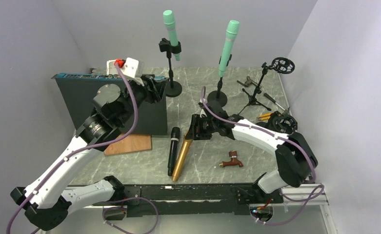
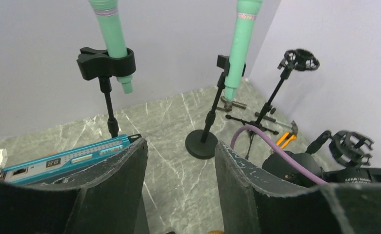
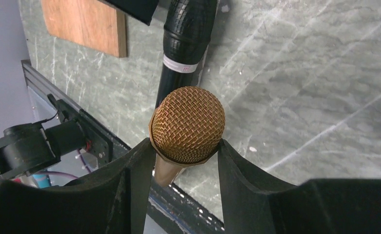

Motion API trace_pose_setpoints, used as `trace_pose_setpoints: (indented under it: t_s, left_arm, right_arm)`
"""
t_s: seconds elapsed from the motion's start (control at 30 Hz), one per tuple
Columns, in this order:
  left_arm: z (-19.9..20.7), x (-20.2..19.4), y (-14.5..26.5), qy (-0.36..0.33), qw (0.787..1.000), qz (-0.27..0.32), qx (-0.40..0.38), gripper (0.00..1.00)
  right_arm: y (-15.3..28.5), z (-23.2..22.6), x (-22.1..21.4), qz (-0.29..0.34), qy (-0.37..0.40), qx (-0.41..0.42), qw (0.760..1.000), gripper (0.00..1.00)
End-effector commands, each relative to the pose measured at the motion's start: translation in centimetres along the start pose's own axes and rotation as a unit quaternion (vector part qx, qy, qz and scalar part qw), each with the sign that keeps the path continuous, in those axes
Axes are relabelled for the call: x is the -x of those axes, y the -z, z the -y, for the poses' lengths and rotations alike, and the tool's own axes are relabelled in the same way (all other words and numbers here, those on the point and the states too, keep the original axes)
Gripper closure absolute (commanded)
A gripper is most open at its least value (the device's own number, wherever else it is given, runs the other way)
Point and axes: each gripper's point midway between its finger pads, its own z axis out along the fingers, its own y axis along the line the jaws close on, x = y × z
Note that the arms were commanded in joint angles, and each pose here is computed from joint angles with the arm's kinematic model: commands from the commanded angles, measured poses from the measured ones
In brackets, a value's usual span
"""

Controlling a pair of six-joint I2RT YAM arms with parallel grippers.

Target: Remove the microphone from the stand

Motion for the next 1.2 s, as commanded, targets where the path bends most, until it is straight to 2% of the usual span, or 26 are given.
trace_pose_setpoints:
  t_s: [0.0, 0.17, 0.23, 0.4, 0.67, 0.9, 1.07, 1.17]
  left_arm:
    - [0.8, -0.5, 0.4, -0.054, 0.998, 0.002, -0.038, 0.43]
    - [0.8, -1.9, 1.8, -0.086, 0.994, 0.016, -0.057, 0.4]
    - [0.8, -1.7, 2.0, -0.118, 0.991, 0.02, -0.057, 0.4]
    - [1.5, -1.7, 2.7, -0.14, 0.988, 0.031, -0.059, 0.41]
    - [1.8, -1.4, 3.4, -0.147, 0.987, 0.045, -0.053, 0.42]
    - [1.4, -1.4, 3.7, -0.15, 0.987, 0.048, -0.041, 0.41]
    - [1.7, -1.6, 3.5, -0.154, 0.986, 0.045, -0.047, 0.42]
    - [1.9, -1.9, 3.3, -0.154, 0.986, 0.038, -0.049, 0.42]
  right_arm:
    - [-1.2, -2.0, 2.3, 0.027, 0.018, 0.04, 0.999, 1.0]
    - [-3.9, -0.4, 1.8, 0.007, 0.011, 0.023, 1.0, 1.0]
    - [-4.8, 0.1, 2.1, 0.009, 0.005, 0.013, 1.0, 1.0]
    - [-6.7, 1.2, 2.5, 0.008, -0.021, -0.007, 1.0, 0.97]
    - [-7.5, 1.3, 4.1, 0.049, -0.056, -0.016, 0.997, 0.93]
    - [-7.2, 1.0, 3.9, 0.046, -0.043, -0.018, 0.998, 0.44]
    - [-4.6, 1.4, 5.6, 0.084, 0.003, -0.059, 0.995, 0.19]
    - [-2.5, 1.5, 7.4, 0.12, 0.038, -0.084, 0.988, 0.13]
